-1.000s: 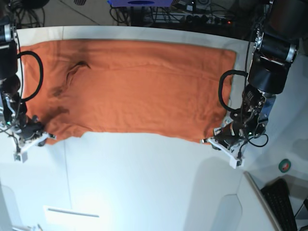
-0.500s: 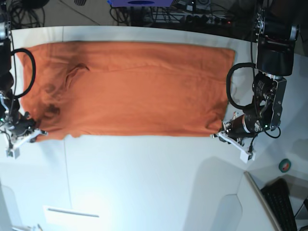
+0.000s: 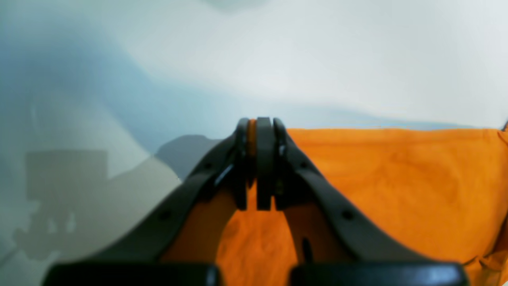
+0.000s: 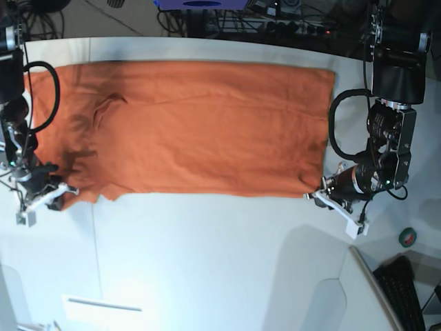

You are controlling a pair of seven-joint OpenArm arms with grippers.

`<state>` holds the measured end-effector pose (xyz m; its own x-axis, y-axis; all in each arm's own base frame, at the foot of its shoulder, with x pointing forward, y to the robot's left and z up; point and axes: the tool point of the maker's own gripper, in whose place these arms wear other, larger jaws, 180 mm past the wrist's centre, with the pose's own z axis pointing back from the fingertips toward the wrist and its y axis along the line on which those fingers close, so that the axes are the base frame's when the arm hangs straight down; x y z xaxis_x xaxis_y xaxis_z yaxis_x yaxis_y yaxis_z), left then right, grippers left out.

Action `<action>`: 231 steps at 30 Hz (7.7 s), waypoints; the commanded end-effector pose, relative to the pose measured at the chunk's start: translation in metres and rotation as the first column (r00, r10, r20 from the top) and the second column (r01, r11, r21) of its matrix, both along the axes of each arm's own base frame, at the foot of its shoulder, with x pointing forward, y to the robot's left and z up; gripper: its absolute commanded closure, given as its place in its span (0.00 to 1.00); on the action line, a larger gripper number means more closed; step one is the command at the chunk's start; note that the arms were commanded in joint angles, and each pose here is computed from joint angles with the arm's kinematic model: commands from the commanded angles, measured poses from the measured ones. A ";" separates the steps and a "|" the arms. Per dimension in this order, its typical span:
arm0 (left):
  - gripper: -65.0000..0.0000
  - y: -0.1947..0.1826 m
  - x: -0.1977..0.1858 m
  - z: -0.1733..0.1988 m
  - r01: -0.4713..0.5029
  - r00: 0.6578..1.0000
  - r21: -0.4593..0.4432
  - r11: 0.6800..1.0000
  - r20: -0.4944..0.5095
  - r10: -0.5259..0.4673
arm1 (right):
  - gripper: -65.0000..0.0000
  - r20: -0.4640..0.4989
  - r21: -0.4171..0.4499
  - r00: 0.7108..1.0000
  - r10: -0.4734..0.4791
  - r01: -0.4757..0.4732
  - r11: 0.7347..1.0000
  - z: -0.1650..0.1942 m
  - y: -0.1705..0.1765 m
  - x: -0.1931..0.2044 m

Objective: Layout the t-shirt on the table in an organized manner, then fold the t-shirt properly
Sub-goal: 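Fold the grasped edge over onto the shirt with both grippers, then lay the folded edge down and open both grippers, then move the left gripper inward along the strip and grasp its end, then pull the strip ends apart with both grippers to straighten it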

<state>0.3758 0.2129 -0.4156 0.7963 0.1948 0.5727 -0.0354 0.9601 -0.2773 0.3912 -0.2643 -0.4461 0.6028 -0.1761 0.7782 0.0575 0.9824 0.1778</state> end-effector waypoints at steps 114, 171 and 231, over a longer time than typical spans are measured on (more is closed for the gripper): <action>1.00 0.023 -0.159 -0.017 0.075 0.975 0.038 0.996 -0.211 -0.065 | 1.00 -0.266 0.016 0.964 -0.018 0.023 1.000 -0.009 -0.017 -0.210; 1.00 -0.031 -0.127 -0.068 0.017 0.976 -0.096 0.995 -0.214 -0.038 | 1.00 -0.365 0.116 0.927 -0.089 0.140 0.983 -0.045 -0.016 -0.180; 0.09 0.094 -0.166 -0.042 -0.138 0.986 0.009 0.990 -0.091 0.138 | 1.00 -0.248 0.078 0.969 -0.009 0.029 0.997 0.030 0.033 -0.189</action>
